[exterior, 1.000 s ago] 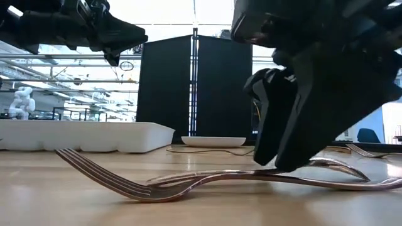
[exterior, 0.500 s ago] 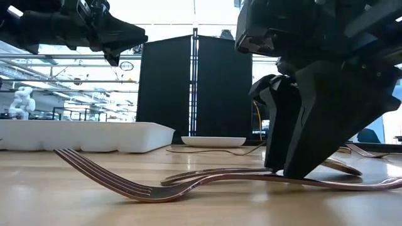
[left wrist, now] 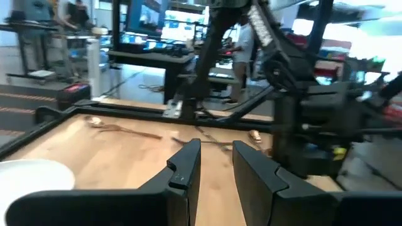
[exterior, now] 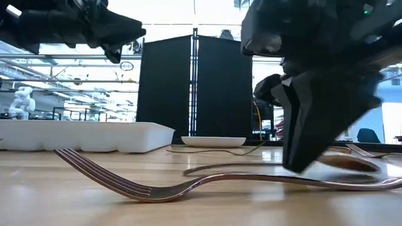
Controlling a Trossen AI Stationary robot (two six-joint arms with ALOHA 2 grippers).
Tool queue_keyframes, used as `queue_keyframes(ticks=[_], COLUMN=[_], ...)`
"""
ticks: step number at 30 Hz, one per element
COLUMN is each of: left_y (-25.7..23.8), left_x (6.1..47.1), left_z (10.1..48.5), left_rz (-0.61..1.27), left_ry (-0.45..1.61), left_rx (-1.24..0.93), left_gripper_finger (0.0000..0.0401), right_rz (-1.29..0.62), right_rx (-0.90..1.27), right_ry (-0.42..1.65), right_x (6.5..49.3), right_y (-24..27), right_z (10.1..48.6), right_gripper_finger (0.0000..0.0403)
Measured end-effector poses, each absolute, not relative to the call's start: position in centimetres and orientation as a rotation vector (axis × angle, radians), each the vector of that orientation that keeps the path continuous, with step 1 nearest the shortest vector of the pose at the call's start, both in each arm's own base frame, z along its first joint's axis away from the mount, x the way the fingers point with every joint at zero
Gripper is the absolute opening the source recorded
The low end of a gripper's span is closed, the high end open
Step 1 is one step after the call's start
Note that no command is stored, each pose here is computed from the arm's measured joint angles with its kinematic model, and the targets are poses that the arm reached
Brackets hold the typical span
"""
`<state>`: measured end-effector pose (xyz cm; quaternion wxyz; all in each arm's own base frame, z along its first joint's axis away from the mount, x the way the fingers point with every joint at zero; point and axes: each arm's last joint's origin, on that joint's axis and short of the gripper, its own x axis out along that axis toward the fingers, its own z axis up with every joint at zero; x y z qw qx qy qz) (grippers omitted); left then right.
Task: Sort silverware
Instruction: Put the spoon on the silverware tray
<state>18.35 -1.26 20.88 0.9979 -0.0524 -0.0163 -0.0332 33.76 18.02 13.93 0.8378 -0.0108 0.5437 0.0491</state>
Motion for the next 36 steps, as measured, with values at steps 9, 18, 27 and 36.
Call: queue_keyframes(ticks=[9, 18, 27, 36], left_y=[-1.3, -1.8, -2.7, -3.1], left_x=[18.6, 20.5, 23.9, 24.6], left_z=[21.2, 17.7, 18.1, 19.7], left_rz=[-0.043, -0.044, -0.274, -0.456], left_ry=[-0.077, 0.161, 0.232, 0.189], left_rx=[-0.506, -0.997, -1.156, -1.1], left_gripper_finger=[0.0086, 0.0086, 0.0086, 0.0086], right_rz=[-0.113, -0.149, -0.171, -0.187], right_rx=[-0.621, -1.219, -1.54, -1.712], right_ry=[0.998, 0.794, 0.638, 0.497], right_x=[34.9, 37.3, 38.8, 39.1], right_y=[16.7, 17.0, 17.9, 19.1], right_z=[19.2, 21.6, 24.0, 25.9], right_gripper_finger=[0.0001, 0.0, 0.0002, 0.0001])
